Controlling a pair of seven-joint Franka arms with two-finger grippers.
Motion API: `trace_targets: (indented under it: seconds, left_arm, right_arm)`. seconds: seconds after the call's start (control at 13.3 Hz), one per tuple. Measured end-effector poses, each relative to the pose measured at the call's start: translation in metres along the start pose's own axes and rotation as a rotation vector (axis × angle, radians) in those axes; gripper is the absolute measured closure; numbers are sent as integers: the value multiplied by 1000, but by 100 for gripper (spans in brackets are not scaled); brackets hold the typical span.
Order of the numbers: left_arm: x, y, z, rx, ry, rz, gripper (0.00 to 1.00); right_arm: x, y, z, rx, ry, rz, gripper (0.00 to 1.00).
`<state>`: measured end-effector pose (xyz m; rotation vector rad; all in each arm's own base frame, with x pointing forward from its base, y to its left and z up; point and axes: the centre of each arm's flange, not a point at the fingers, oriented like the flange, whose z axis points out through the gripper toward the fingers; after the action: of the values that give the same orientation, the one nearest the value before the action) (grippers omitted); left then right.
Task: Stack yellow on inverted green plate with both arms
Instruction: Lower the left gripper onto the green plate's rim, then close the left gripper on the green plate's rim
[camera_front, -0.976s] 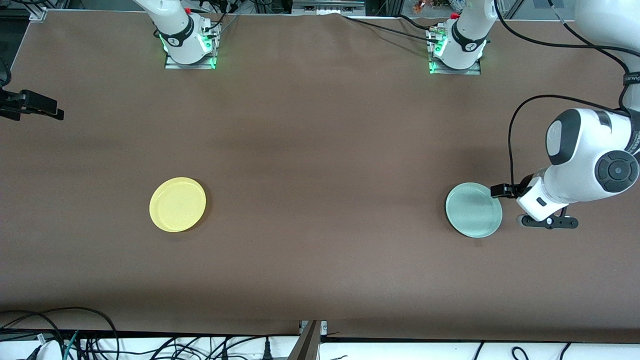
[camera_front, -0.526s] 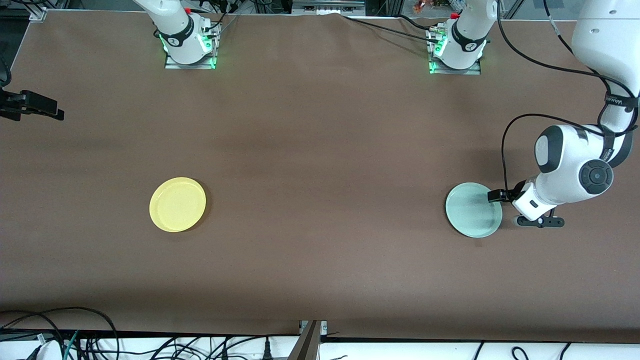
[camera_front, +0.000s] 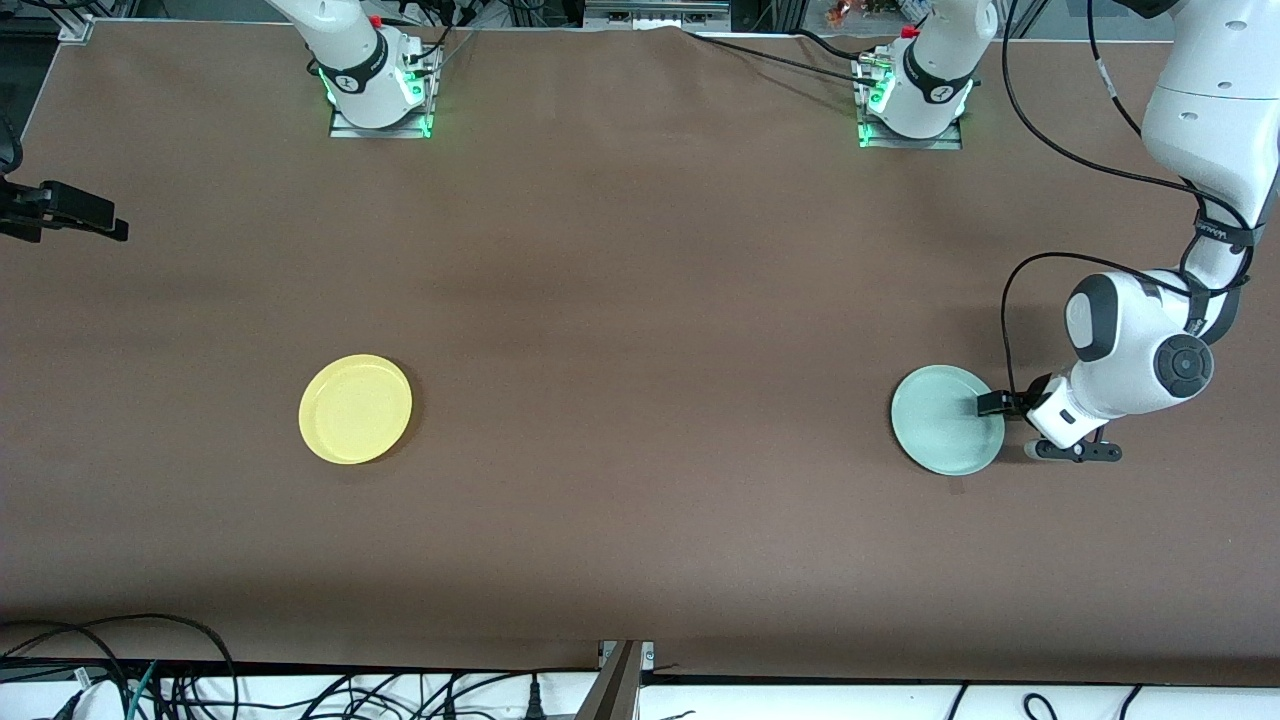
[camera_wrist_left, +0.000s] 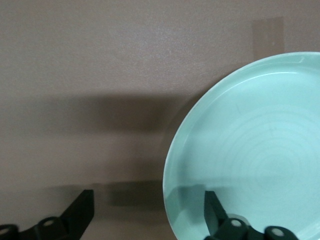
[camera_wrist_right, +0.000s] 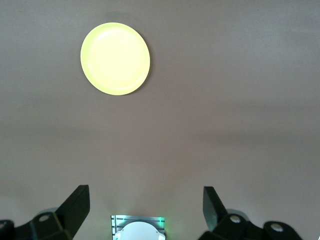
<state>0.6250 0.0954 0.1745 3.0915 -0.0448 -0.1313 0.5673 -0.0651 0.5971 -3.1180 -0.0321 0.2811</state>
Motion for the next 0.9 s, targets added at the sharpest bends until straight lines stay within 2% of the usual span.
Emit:
trace_targets:
  seconds: [0.08, 0.3, 0.38, 0.53, 0.6, 0.83, 0.9]
  left_arm:
    - [0, -1, 0, 0, 0, 0, 7]
    - [0, -1, 0, -1, 1, 2, 33]
    - [0, 0, 0, -2, 1, 3, 33]
    - [0, 2, 0, -3, 1, 5, 44]
    - [1, 2, 0, -4, 1, 6, 44]
    - [1, 5, -1, -6, -1, 10, 22]
    - [1, 6, -1, -7, -5, 11, 22]
  right_arm:
    - [0, 0, 0, 0, 0, 0, 0]
    - [0, 0, 0, 0, 0, 0, 0]
    - [0, 0, 0, 0, 0, 0, 0]
    - [1, 0, 0, 0, 1, 0, 0]
    - [1, 0, 0, 0, 3, 0, 0]
    - [1, 0, 0, -1, 4, 0, 0]
    - [1, 0, 0, -1, 4, 0, 0]
